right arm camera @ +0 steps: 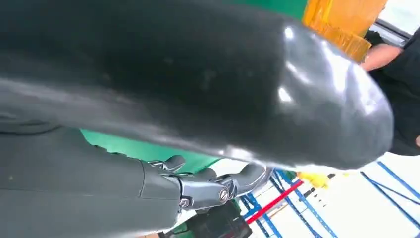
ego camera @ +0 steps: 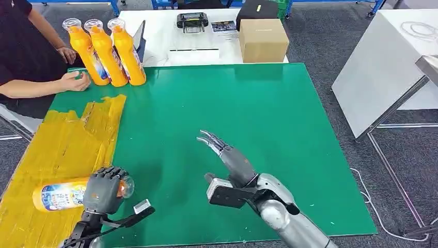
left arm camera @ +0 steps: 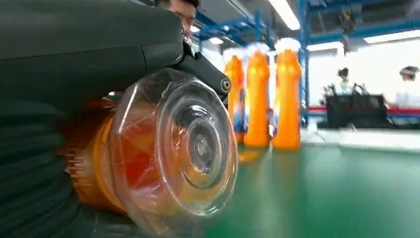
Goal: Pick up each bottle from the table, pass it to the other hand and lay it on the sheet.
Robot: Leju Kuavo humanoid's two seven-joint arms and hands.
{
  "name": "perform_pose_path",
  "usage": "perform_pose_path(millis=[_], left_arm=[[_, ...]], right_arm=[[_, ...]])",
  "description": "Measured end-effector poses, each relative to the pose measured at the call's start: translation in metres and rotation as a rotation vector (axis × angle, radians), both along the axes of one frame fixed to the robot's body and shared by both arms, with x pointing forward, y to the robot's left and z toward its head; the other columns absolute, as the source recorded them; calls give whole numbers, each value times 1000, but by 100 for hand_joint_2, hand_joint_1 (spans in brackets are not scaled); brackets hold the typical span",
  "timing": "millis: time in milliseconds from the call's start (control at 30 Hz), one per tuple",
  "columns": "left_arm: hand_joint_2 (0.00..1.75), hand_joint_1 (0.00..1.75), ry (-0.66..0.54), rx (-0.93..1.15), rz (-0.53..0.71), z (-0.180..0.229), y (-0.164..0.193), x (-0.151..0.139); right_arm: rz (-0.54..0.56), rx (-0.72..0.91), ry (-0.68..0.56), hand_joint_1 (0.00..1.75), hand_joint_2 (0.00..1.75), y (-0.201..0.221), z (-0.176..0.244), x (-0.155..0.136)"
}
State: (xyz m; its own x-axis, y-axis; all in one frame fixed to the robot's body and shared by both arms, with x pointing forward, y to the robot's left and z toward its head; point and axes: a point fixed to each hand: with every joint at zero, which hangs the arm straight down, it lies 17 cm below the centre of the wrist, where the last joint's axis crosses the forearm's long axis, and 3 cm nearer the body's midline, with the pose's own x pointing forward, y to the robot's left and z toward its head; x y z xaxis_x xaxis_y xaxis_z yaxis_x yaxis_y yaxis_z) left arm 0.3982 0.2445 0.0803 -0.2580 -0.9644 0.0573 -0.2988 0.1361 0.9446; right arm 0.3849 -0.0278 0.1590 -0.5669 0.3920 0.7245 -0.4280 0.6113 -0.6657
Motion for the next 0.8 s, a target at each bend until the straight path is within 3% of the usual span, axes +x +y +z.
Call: perform_pose_path(millis=[167, 200, 233, 433, 600, 800], left_arm=[[175, 175, 70, 20, -11, -23, 5, 5], [175, 0, 88, 24, -13, -29, 6, 5], [0, 0, 109, 27, -20, -35, 6, 5], [0, 0, 244, -68, -48, -62, 13, 12], [0, 0, 290, -161, -120, -64, 11, 11], [0, 0, 355, -456, -284, -52, -5, -9]], right_arm=[[6, -3, -2, 0, 0, 1, 1, 0], [9, -4, -3, 0, 0, 2, 2, 0], [11, -4, -4, 0, 0, 2, 2, 0], [22, -7, -10, 0, 0, 4, 6, 2], [29, -15, -13, 0, 0, 5, 7, 5], [34, -25, -13, 0, 0, 5, 8, 10]])
